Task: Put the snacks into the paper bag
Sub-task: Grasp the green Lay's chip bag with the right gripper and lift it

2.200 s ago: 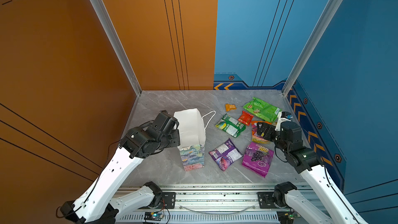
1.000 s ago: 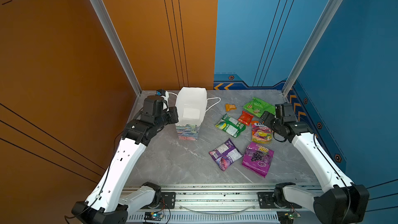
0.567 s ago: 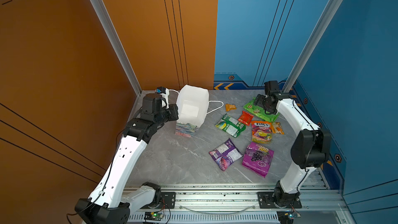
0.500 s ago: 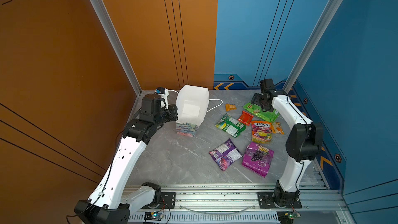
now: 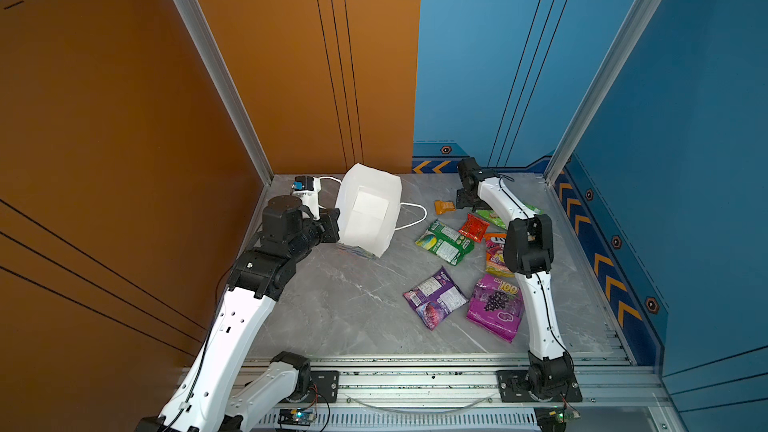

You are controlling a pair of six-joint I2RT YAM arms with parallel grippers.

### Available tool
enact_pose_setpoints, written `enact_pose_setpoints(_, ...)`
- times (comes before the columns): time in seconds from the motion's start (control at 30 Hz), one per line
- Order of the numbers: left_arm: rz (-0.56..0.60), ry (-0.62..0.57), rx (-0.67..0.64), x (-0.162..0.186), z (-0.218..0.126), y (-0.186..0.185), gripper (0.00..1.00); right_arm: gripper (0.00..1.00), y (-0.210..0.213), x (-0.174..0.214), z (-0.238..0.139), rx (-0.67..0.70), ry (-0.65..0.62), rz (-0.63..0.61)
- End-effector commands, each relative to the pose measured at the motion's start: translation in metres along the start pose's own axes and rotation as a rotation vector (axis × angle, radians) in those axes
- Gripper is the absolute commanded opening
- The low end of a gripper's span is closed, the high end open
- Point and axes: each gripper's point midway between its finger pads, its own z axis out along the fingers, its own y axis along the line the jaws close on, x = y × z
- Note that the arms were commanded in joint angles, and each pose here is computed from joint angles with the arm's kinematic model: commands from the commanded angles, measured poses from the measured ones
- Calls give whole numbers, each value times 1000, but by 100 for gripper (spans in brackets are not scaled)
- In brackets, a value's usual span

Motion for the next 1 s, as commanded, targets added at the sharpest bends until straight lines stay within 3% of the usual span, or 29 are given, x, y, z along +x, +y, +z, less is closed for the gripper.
enact_pose_setpoints(0.0, 22, -45, 13, -9, -2, -2, 0, 91, -14, -5, -4, 133, -23, -115)
enact_pose_setpoints(0.4, 9, -25, 4, -5, 6, 1, 0, 90, -5, 7, 27, 211, 4, -251)
enact_pose_setpoints(0.53, 4, -16, 3, -4, 9, 2, 0, 86, -13, 9, 34, 266, 15, -268)
enact_pose_setpoints(0.83, -24, -16, -13, -5, 10, 11, 0, 61, -26, 21, 40, 281, 75, -249)
enact_pose_setpoints(0.97, -38, -5, -12, -4, 14, 12, 0, 36, -25, 25, 38, 264, 89, -229)
